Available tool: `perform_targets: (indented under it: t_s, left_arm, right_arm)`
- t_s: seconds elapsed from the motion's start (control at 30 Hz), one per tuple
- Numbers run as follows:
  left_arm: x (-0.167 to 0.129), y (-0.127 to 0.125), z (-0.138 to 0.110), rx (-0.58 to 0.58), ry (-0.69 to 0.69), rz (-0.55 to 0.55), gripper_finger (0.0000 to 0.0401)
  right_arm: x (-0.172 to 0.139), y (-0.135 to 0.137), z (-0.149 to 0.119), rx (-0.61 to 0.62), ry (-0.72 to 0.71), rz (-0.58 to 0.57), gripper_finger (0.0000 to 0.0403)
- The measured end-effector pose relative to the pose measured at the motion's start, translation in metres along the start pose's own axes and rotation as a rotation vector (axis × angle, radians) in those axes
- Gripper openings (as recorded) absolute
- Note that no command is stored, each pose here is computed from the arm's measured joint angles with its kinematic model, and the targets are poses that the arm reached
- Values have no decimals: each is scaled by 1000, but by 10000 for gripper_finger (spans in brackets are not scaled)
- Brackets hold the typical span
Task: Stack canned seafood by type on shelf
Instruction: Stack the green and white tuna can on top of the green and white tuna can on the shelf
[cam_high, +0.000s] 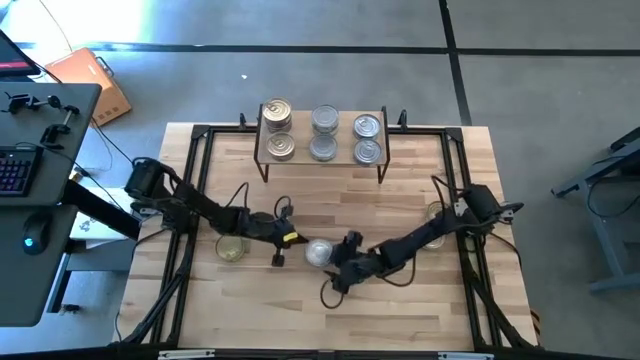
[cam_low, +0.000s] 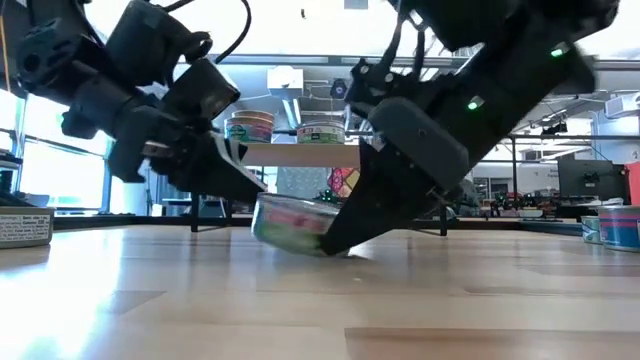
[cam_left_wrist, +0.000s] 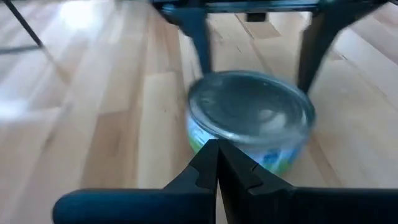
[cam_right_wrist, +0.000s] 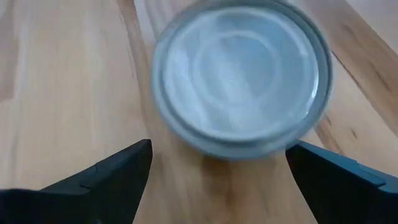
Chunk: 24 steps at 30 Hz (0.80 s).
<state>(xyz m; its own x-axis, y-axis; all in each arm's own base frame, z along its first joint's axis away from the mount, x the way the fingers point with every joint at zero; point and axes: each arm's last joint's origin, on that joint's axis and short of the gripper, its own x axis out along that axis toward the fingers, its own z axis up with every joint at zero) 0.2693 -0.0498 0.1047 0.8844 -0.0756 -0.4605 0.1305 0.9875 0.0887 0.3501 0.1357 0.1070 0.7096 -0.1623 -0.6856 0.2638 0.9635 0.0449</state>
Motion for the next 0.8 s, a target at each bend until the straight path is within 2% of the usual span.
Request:
perform_targets:
  t_s: [0.17, 0.4, 0.47, 0.6, 0.8]
  left_arm:
    - [-12, 5, 13, 27, 1, 10, 0]
    - [-25, 3, 27, -1, -46, -32, 0]
    - [-22, 4, 26, -20, -54, -53, 0]
    - [-12, 12, 17, -35, -34, -24, 0]
    - [16, 20, 23, -29, -17, -64, 0]
  right_arm:
    - [-9, 14, -8, 70, -61, -62, 362]
    - [-14, 18, -11, 66, -126, -141, 362]
    - [-13, 17, -10, 61, -128, -146, 362]
    - [-12, 16, -8, 44, -137, -145, 362]
    - [-12, 18, -6, 16, -144, -125, 362]
